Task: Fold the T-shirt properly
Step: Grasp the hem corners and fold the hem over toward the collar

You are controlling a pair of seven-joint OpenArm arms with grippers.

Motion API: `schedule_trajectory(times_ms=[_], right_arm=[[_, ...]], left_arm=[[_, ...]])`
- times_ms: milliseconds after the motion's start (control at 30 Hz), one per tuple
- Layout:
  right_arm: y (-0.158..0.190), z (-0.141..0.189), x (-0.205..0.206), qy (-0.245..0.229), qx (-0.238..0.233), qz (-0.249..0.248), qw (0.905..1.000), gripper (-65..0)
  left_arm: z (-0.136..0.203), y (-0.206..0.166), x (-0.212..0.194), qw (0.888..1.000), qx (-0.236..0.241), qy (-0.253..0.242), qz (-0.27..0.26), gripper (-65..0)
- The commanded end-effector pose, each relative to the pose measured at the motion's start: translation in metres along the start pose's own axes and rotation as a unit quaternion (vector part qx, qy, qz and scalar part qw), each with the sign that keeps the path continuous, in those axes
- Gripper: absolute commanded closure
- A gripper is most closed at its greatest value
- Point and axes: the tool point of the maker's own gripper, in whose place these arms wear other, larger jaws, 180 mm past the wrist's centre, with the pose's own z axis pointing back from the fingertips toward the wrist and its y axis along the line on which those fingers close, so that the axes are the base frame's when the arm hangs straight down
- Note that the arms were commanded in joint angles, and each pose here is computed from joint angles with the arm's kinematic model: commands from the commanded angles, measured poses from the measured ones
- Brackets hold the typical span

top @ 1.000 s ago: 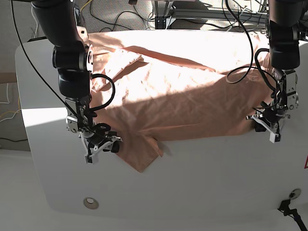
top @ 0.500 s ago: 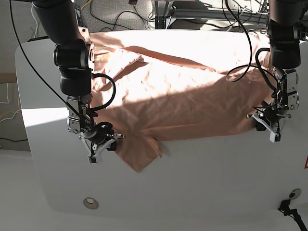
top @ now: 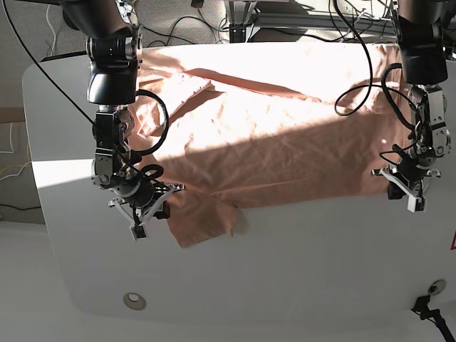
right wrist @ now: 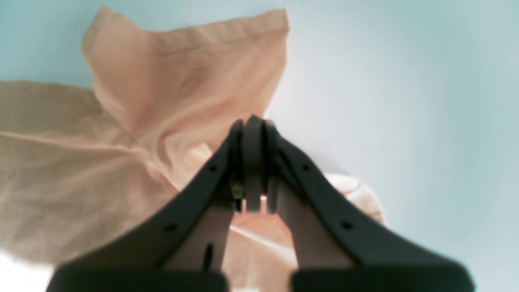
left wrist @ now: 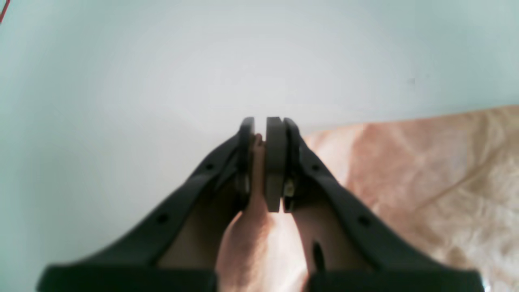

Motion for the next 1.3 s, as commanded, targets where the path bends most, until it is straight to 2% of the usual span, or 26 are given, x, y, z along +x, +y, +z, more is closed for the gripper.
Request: schedule_trajectory(times_ms=[0,333,567,767,1000,1133,1267], right_arm=[[0.001,0.017,0.037,-0.05,-0.004,0.022,0.9985,0.0],[0.029,0.073,0.022,-0.052,-0.011,0.077,0.9956,0.0],[0.048,0.102,-0.006,-0.047,-0.006,0.091,0.9947,0.0],[0.062,0.124,-0.032,-0.034,-0.001,0.095,0.9949,0.0],[0.037,0.143,-0.062,-0.006,-0.035,0.071,0.9968,0.0],[0.03,0.152,-0.076,0.01,-0.03,0.09,0.9955,0.0],[0.021,0.158,-0.091,0.042,-0.04,0.088,0.9944,0.0]], left_arm=[[0.01,0.001,0.03,0.999,0.0,-0.042,-0.018,0.0],[0.06,0.011,0.049,0.994,0.024,-0.101,-0.041,0.0],[0.086,0.017,0.042,0.992,0.039,-0.108,-0.053,0.0],[0.101,0.006,0.027,0.992,0.03,-0.097,-0.073,0.0],[0.112,-0.004,0.02,0.992,0.02,-0.092,-0.089,0.0],[0.112,-0.003,0.019,0.992,0.021,-0.091,-0.09,0.0],[0.113,0.002,0.02,0.991,0.024,-0.088,-0.099,0.0]])
